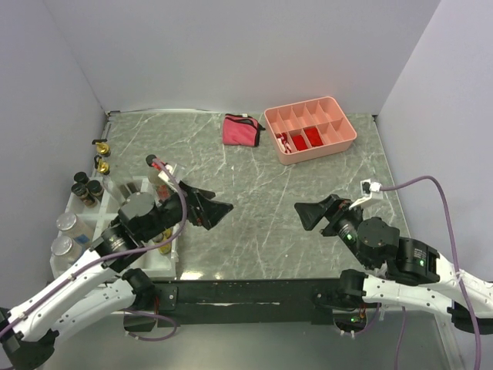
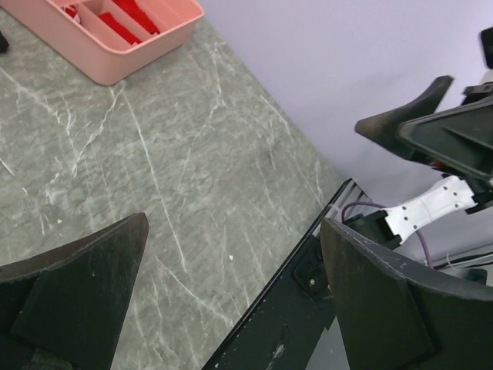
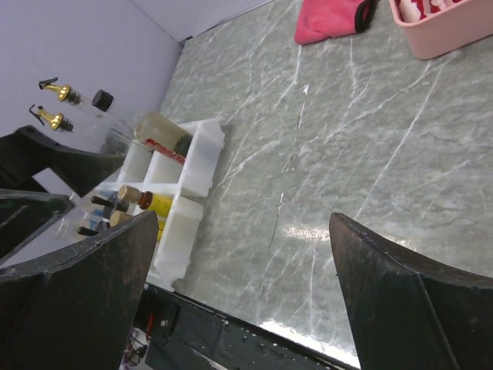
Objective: Organize the condiment bottles
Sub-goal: Reset both arms
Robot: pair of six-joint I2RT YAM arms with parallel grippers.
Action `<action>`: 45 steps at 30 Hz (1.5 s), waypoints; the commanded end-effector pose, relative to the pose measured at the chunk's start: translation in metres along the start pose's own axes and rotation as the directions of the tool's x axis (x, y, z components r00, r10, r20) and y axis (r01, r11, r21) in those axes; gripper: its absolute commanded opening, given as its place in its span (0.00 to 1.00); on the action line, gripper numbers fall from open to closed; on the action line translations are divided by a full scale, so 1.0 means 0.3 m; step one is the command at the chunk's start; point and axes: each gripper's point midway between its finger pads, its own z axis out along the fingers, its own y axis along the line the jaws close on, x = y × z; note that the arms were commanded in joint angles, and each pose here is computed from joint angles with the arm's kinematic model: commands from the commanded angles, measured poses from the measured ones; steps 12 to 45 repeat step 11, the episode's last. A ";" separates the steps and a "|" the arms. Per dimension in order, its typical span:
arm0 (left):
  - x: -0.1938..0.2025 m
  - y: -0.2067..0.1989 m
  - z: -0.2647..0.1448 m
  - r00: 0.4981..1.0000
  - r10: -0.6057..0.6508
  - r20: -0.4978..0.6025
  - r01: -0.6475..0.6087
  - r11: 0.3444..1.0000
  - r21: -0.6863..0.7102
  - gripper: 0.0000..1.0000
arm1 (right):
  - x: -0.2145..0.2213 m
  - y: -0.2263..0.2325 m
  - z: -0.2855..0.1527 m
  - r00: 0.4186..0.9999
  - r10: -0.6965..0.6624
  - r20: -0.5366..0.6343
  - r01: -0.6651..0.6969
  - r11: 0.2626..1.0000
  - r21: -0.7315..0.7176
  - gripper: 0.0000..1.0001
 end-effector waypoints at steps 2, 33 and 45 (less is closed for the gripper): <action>-0.076 -0.072 -0.046 0.997 0.015 0.071 -0.020 0.997 0.075 1.00 | -0.024 -0.022 0.004 0.999 0.010 0.048 -0.012 1.000 0.024 1.00; -0.083 -0.093 -0.058 0.998 0.021 0.064 -0.027 0.995 0.095 0.99 | -0.027 -0.015 0.008 0.999 0.006 0.044 -0.008 0.999 0.032 1.00; -0.083 -0.093 -0.058 0.998 0.021 0.064 -0.027 0.995 0.095 0.99 | -0.027 -0.015 0.008 0.999 0.006 0.044 -0.008 0.999 0.032 1.00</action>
